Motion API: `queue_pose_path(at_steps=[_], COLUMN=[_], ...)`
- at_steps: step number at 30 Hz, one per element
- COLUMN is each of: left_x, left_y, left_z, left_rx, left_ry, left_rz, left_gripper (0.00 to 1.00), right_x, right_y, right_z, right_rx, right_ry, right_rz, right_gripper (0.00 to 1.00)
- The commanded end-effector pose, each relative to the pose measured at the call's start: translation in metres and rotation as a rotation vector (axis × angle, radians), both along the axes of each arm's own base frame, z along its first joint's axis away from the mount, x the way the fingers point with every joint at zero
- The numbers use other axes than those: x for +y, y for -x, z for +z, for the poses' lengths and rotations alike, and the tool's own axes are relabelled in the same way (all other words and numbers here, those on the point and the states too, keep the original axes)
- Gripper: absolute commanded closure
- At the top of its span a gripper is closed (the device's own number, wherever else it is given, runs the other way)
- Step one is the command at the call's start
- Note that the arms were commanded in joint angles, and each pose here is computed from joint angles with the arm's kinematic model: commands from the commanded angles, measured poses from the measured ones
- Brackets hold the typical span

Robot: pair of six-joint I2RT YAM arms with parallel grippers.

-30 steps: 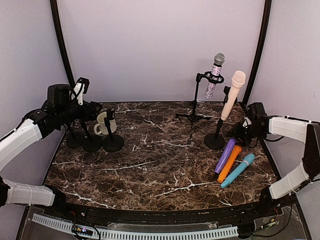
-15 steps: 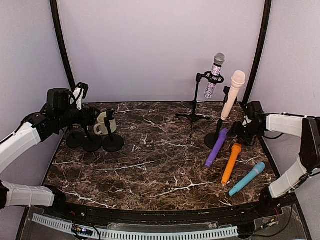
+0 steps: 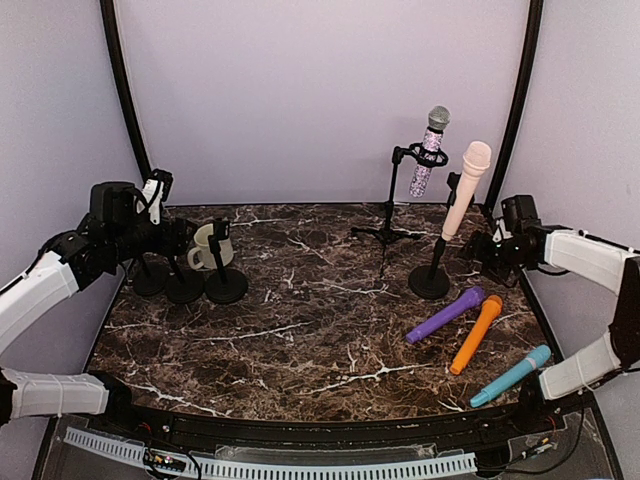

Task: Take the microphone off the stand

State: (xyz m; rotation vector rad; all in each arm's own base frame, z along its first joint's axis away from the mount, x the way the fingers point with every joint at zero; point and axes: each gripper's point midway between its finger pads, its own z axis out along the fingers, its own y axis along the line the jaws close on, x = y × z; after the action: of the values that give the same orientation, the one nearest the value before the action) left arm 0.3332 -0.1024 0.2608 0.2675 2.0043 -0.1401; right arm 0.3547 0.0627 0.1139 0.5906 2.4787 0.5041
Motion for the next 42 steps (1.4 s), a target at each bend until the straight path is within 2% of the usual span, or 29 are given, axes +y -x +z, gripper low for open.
queue_pose_path(at_steps=[1,8,14,20,25,28,33,42], left_x=[0.005,-0.002,-0.021,-0.034,-0.041,-0.042,-0.041,-0.036], left_y=[0.006,0.005,0.002,-0.008,-0.016,-0.018,-0.015,-0.012], left_z=[-0.003,-0.004,0.003,0.014,0.012,0.007,0.005,0.012], left_rx=[-0.003,-0.010,-0.059,-0.096,-0.111,-0.111,-0.117,-0.149], left_ry=[0.008,0.007,0.022,0.004,-0.043,-0.047,-0.048,-0.060], left_rz=[0.012,-0.028,-0.138,-0.207,-0.248,-0.256,-0.254,-0.235], left_gripper=[0.21,0.21,0.21,0.21,0.21,0.21,0.21,0.21], right_x=[0.003,0.018,0.059,0.081,0.086,0.086,0.076,0.078], right_y=[0.001,0.017,0.039,0.057,0.069,0.068,0.059,0.030], right_z=[0.030,0.086,0.114,0.134,0.161,0.169,0.186,0.223], right_rx=[-0.114,-0.338,-0.503,-0.640,-0.772,-0.798,-0.851,-0.935], right_ry=[-0.014,-0.069,-0.124,-0.099,-0.006,0.059,0.189,0.315], right_rz=[0.010,0.096,0.249,0.286,0.282,0.267,0.198,0.157], right_gripper=[0.18,0.11,0.10,0.09,0.09,0.09,0.08,0.10])
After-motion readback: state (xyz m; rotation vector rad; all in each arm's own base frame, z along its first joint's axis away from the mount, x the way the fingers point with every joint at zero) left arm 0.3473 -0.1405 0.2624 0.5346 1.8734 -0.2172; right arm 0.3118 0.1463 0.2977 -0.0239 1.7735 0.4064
